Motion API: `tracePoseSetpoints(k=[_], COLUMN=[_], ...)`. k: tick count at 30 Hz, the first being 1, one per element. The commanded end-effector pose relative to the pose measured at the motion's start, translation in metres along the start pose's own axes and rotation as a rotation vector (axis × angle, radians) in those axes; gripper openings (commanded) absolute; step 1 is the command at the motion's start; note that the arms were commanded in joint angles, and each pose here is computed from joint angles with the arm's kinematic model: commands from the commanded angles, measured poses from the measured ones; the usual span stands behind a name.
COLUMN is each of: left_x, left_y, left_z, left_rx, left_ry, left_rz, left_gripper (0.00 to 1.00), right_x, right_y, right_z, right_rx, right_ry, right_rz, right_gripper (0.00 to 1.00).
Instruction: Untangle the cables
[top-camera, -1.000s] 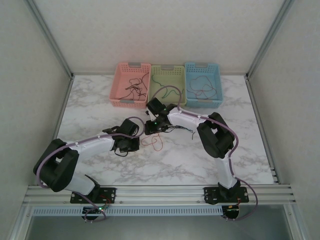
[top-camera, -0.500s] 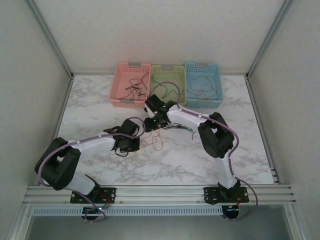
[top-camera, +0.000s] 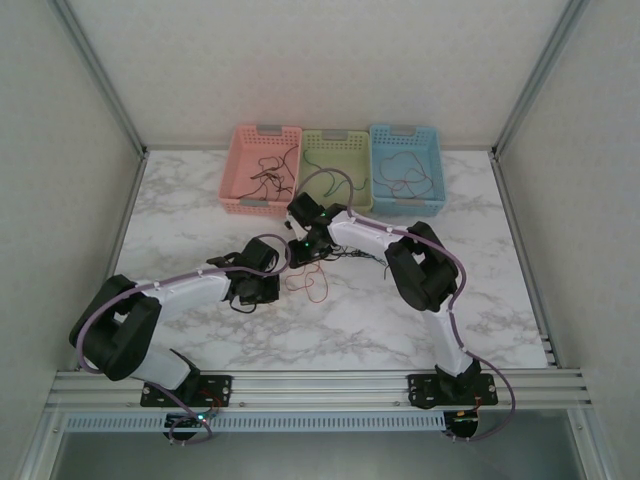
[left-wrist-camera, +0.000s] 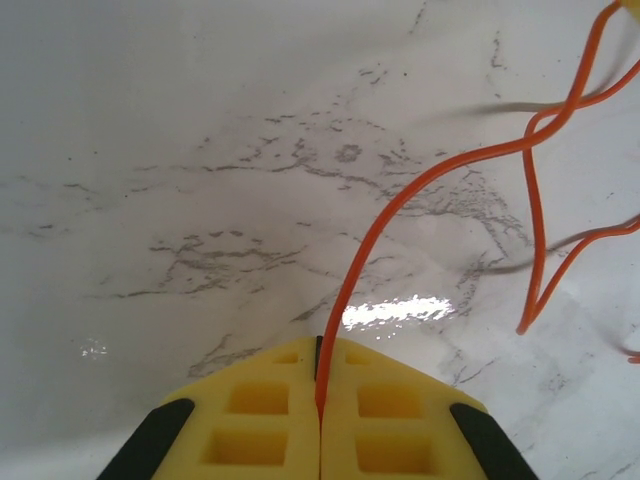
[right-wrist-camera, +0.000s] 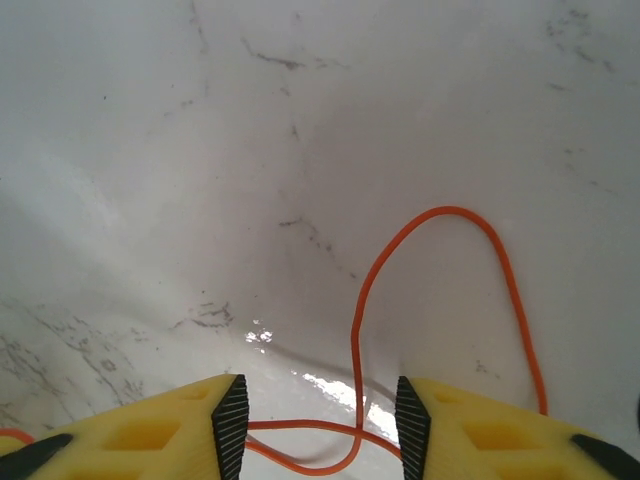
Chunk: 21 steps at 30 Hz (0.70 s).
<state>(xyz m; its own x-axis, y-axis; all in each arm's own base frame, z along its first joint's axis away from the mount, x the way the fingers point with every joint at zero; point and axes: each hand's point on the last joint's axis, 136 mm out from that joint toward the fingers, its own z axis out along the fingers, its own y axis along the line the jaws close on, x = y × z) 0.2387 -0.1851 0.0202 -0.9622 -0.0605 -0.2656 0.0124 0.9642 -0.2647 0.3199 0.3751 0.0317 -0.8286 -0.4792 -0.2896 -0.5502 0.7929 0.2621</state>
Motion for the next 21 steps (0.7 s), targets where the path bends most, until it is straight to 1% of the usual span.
tracePoseSetpoints(k=[1,4,6,10,13,15,17,21], left_x=[0.003,0.003,0.003,-0.002,-0.008,-0.012,-0.016,-0.022], left_y=[0.003,0.003,0.003,0.006,0.009,0.009,0.006,0.004], left_z=[0.003,0.004,0.005,0.007,0.012,0.018,0.023,0.031], left_rx=[-0.017,-0.018,-0.02,-0.038,-0.07,-0.081,-0.08,-0.081], left_ry=[0.003,0.004,0.003,-0.011,-0.007,0.003,0.007,0.009], left_rz=[0.008,0.008,0.009,0.004,0.006,0.009,0.009,0.007], left_gripper=[0.0,0.0,0.0,0.0,0.0,0.0,0.0,0.0], right_x=[0.016,0.018,0.018,0.017,0.015,0.015,0.019,0.029], right_y=[0.0,0.002,0.002,0.001,0.003,0.006,0.01,0.007], right_z=[0.012,0.012,0.011,0.004,-0.005,-0.007,-0.005,0.004], right_rx=[-0.028,-0.039,-0.041,-0.047,-0.097,-0.144,-0.191,-0.197], right_ry=[0.059,0.065,0.062,0.049,0.027,0.021,0.041,0.07], right_rz=[0.002,0.003,-0.001,-0.002,0.008,0.015,0.016,0.016], right_gripper=[0.41,0.38,0.38,0.49,0.53,0.55,0.56,0.56])
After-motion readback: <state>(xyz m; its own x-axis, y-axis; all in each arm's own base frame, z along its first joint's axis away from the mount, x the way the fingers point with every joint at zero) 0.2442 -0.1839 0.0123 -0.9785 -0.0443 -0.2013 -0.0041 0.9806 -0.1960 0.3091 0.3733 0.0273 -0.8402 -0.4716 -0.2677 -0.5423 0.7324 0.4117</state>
